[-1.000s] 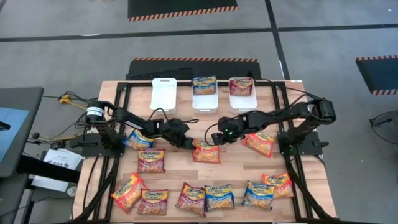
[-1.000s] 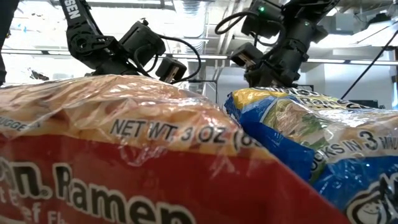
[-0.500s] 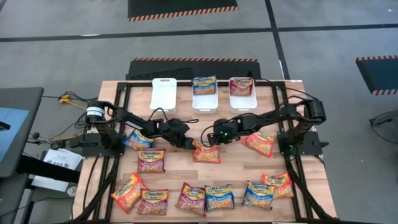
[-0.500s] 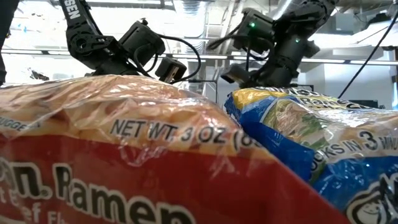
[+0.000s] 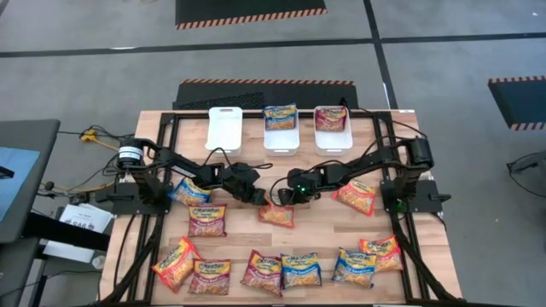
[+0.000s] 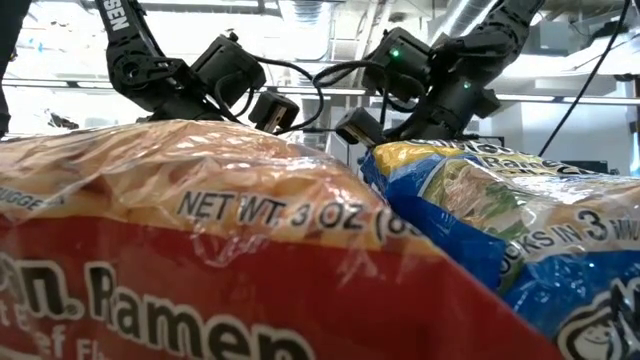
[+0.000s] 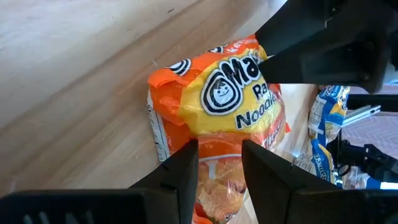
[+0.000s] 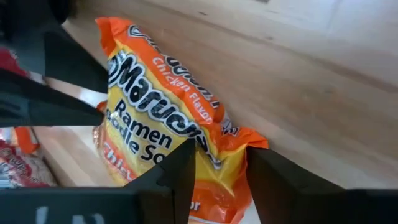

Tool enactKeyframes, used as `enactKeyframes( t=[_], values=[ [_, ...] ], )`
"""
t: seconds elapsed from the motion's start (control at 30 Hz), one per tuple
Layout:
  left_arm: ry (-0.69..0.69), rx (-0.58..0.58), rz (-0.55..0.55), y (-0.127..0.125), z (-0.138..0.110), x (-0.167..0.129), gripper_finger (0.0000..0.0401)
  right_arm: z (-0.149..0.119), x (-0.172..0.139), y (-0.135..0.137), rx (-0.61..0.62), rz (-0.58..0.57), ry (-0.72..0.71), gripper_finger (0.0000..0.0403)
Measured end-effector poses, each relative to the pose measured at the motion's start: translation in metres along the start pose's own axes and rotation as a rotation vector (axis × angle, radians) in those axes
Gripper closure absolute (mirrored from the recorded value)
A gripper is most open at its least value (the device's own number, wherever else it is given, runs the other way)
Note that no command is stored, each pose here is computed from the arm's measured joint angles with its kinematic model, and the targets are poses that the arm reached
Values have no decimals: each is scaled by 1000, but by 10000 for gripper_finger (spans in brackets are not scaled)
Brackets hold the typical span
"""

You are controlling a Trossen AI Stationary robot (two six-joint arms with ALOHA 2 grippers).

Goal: Sort Maruchan noodles
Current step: Put the orange noodle pack into the left white bin

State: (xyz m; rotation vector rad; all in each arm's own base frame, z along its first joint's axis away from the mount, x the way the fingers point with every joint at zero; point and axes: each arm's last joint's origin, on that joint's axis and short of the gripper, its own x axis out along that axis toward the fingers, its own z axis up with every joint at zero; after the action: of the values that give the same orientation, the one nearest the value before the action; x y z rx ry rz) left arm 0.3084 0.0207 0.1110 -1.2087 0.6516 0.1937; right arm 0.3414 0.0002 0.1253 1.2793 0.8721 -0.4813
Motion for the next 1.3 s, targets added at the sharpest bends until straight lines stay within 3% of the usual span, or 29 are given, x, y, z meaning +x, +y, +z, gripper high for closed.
enactKeyframes(
  t=[0.3,0.57,0.77,1.07,1.3],
  values=[
    [-9,15,-25,-2,1,0,288,-3,0,0,-32,-11,9,388],
    [29,58,-159,-8,10,-3,288,-7,0,1,-61,-13,18,397],
    [120,75,-309,-14,22,-12,288,-10,-22,10,-139,13,-2,398],
    [72,119,-397,-24,38,-30,288,-19,-65,20,-229,9,-43,398],
    [-21,189,-427,-31,52,-47,288,-32,-78,22,-355,0,-19,398]
  ],
)
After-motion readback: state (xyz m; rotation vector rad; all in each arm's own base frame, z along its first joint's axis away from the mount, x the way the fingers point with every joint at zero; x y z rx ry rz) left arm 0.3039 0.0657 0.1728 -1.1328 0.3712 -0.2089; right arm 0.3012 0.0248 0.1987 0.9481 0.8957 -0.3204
